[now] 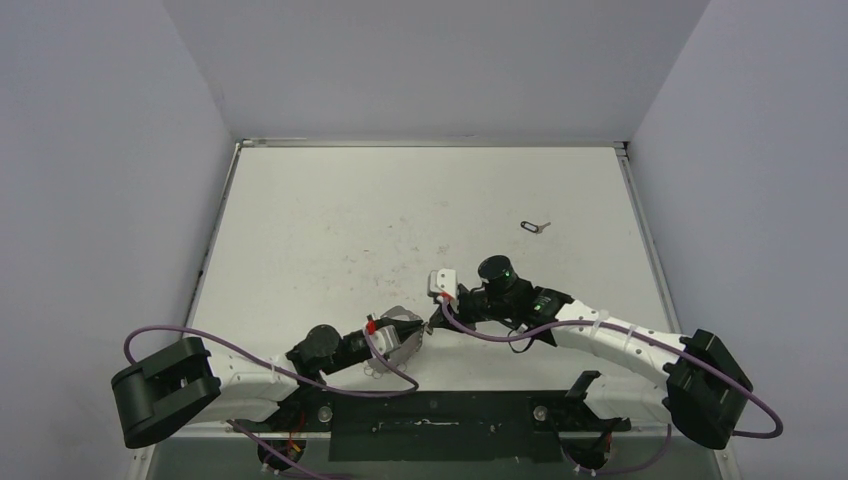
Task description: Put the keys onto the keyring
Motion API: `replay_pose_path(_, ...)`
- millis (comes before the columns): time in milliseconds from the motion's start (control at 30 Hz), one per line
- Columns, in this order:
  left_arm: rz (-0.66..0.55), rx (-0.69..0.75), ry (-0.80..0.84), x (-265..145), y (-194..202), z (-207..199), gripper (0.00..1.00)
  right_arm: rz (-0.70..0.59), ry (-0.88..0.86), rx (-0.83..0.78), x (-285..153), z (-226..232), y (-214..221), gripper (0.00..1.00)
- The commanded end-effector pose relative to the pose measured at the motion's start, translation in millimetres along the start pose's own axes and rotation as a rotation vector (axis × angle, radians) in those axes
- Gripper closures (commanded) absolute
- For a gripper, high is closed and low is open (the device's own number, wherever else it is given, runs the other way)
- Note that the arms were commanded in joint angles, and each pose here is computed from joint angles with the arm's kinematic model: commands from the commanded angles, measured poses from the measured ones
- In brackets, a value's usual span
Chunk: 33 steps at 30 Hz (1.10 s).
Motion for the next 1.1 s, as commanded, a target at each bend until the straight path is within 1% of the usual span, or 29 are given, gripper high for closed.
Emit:
replay_pose_path(0, -0.063, 0.010, -0.006, 1.5, -14.8, 2.6, 1.00, -0.030, 0.000, -0.038, 2.0, -5.5, -5.3, 1.00)
replay_pose_path(233, -0.077, 0.013, -0.005, 2.3, -18.2, 3.1, 1.00, -0.005, 0.001, -0.020, 3.4, -5.1, 5.7, 1.00)
replay_pose_path(767, -0.085, 0.013, -0.007, 1.9, -20.1, 3.4, 1.00, -0.019, 0.000, 0.007, 14.1, -8.4, 11.4, 1.00)
replay_pose_path(900, -0.079, 0.009, -0.011, 0.5, -18.0, 3.4, 1.00, -0.016, 0.048, 0.001, 6.7, -11.5, 8.9, 0.88)
replay_pose_path(1000, -0.076, 0.010, -0.020, -1.3, -17.4, 4.2, 1.00, -0.027, 0.113, 0.016, -3.8, -16.2, 3.2, 0.71)
replay_pose_path(1067, -0.063, 0.011, -0.030, -2.7, -15.2, 5.4, 1.00, -0.053, 0.151, 0.019, -11.8, -17.4, -3.5, 0.57)
Point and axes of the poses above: each gripper's point midway between its finger pads, its own x axis out along the fingers, its own z axis along the line the jaws close on, y = z × x, the point moved 4 cm from there along -x, back along the fingers
